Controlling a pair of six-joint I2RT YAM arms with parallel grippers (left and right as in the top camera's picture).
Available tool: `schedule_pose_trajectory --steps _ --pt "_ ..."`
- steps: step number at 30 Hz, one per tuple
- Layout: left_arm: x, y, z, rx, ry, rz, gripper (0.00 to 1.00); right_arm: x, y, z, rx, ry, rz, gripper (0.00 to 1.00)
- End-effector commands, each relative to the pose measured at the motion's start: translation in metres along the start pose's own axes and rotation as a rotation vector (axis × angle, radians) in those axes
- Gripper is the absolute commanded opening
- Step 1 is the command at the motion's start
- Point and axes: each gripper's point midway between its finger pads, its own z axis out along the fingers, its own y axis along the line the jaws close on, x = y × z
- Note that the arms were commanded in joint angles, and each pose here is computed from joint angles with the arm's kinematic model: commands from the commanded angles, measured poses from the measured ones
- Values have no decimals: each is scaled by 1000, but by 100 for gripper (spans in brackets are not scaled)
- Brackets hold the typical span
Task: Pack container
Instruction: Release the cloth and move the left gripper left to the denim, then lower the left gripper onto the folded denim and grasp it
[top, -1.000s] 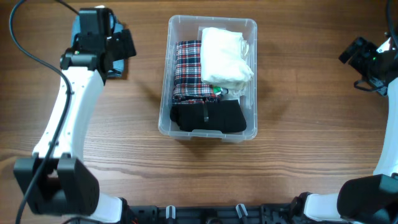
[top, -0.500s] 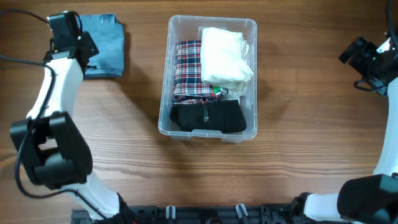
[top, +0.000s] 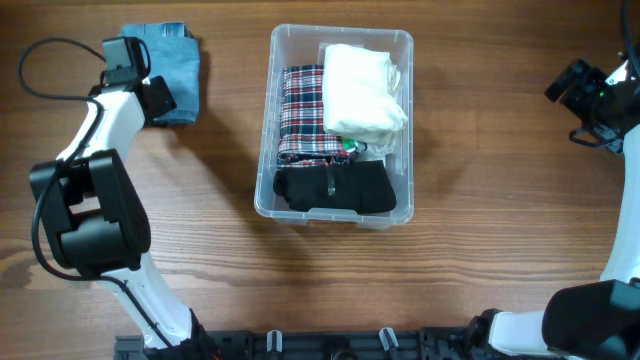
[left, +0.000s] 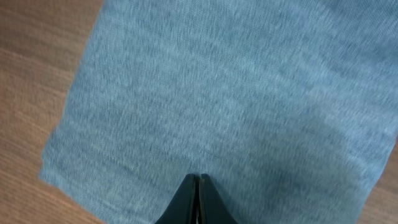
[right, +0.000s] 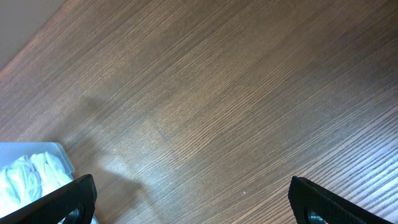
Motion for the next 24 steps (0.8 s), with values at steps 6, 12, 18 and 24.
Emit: schedule_pose_trajectory --steps 6,12,18,24 --pt "39 -15 3 111 160 12 4 -4 1 0 0 -8 8 100" --pt "54 -23 -2 154 237 -71 4 -4 1 0 0 -8 8 100" --pt "40 -29 -23 191 191 -60 4 -4 1 0 0 -8 8 100" --pt "-30 -36 -98 262 -87 -63 4 -4 1 0 0 -8 8 100"
